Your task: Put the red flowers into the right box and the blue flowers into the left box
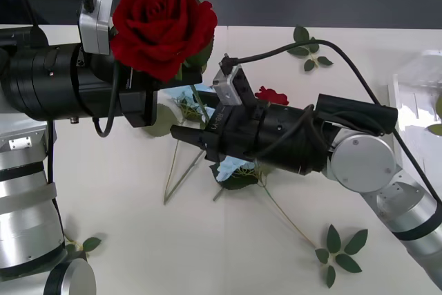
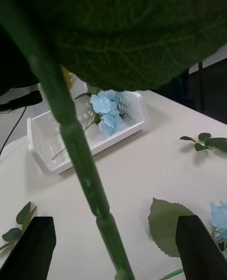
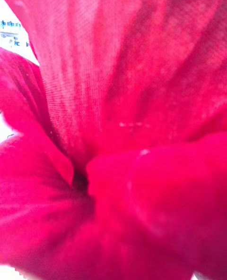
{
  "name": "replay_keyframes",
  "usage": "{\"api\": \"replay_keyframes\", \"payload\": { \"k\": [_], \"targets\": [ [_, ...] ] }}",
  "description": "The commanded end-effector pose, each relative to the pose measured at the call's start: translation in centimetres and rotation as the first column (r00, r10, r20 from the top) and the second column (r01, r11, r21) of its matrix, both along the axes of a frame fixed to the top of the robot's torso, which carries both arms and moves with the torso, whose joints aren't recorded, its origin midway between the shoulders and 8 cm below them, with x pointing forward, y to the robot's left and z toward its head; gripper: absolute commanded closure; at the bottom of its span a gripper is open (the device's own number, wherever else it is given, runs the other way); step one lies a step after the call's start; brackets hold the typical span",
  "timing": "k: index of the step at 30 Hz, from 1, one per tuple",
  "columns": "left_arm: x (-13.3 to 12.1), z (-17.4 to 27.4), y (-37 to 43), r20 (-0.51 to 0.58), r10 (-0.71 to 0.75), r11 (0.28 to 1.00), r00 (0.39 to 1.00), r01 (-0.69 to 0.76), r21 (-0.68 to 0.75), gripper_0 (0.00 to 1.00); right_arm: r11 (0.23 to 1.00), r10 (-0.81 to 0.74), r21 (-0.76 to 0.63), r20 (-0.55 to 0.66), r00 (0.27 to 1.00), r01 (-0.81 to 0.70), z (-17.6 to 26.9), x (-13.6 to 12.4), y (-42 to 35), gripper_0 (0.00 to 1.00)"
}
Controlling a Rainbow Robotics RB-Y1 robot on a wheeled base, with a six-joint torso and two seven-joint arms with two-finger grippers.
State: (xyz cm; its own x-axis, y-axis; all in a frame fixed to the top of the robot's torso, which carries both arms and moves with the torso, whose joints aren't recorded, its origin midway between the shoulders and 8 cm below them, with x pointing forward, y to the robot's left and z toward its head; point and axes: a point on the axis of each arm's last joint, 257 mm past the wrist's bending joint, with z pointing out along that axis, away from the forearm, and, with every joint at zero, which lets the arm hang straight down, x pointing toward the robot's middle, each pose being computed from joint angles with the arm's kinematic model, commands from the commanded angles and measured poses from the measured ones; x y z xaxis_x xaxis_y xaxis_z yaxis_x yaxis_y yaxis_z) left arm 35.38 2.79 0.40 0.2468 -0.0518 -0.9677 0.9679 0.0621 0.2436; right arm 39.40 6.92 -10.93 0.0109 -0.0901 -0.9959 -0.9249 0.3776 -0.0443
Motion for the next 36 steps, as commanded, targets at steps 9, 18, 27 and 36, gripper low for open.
{"api": "replay_keyframes", "payload": {
  "k": [9, 18, 27, 36],
  "targets": [
    [-0.7, 1.1, -0.6, -0.013, -0.023, 1.0, 1.0, 0.023, 0.009, 1.0, 1.0, -0.001, 0.01, 0.051, 0.999, 0.001, 1.5, 0.2, 0.0, 1.0],
    [-0.7, 1.1, -0.6, -0.013, -0.023, 1.0, 1.0, 0.023, 0.009, 0.93, 1.0, -0.01, 0.022, 0.045, 0.999, 0.009, 2.0, 0.6, -0.6, 1.0],
    [-0.7, 1.1, -0.6, -0.013, -0.023, 1.0, 1.0, 0.023, 0.009, 0.0, 0.999, -0.025, 0.043, 0.033, 0.999, 0.024, 2.5, 1.1, -1.7, 1.0],
    [-0.7, 1.1, -0.6, -0.013, -0.023, 1.0, 1.0, 0.023, 0.009, 0.0, 0.998, -0.013, -0.061, 0.027, 1.0, 0.014, 3.5, 1.1, -8.6, 1.0]
  ]
}}
